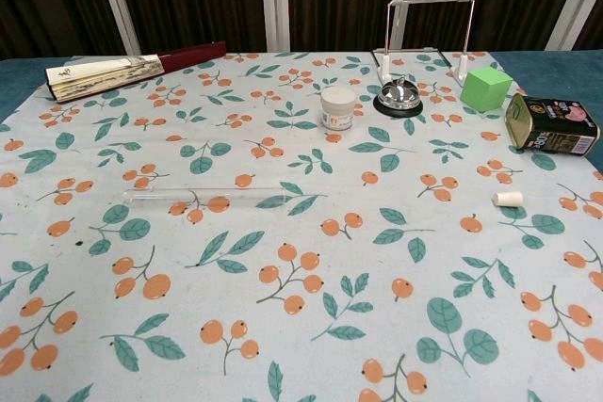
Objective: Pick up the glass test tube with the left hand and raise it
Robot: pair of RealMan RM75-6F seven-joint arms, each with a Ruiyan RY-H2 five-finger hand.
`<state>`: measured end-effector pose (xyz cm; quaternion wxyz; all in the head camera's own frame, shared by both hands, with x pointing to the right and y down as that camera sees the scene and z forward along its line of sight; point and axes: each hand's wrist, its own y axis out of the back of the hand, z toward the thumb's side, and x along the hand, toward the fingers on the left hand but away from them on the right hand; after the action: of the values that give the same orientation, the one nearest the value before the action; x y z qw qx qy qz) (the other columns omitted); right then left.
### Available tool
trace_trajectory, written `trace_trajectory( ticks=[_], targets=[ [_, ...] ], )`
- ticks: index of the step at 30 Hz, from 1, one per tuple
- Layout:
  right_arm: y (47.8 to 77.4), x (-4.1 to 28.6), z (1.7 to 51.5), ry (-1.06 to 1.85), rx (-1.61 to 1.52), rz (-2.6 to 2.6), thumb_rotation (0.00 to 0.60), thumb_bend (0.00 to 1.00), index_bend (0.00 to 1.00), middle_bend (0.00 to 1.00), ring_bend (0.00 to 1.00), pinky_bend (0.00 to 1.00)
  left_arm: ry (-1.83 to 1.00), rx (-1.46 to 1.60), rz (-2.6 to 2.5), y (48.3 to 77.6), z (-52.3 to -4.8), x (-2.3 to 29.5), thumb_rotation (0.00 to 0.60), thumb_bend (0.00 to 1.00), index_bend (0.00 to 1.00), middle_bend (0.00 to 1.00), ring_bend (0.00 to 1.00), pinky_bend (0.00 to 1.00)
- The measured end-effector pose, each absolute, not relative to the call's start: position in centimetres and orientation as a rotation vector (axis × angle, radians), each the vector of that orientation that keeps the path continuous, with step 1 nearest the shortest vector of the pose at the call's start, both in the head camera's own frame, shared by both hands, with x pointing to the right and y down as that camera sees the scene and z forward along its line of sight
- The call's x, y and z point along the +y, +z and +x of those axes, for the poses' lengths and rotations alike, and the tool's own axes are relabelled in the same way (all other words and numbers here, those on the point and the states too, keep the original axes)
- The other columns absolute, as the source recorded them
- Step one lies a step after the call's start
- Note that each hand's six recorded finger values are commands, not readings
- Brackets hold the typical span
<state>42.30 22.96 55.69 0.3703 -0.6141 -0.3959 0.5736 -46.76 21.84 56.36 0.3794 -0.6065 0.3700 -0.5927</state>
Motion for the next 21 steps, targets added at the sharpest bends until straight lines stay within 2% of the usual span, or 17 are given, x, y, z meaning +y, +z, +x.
trace_trajectory(
  ticks=[21],
  targets=[
    [56.1,23.28,41.82,1.462,-0.995,-1.599,0.6,0.31,0.0,0.0,0.0,0.0,-1.542,0.943,-1.555,56.4,-47.03,21.97,0.6,0.04,0.0,0.0,0.0,0.0]
  ],
)
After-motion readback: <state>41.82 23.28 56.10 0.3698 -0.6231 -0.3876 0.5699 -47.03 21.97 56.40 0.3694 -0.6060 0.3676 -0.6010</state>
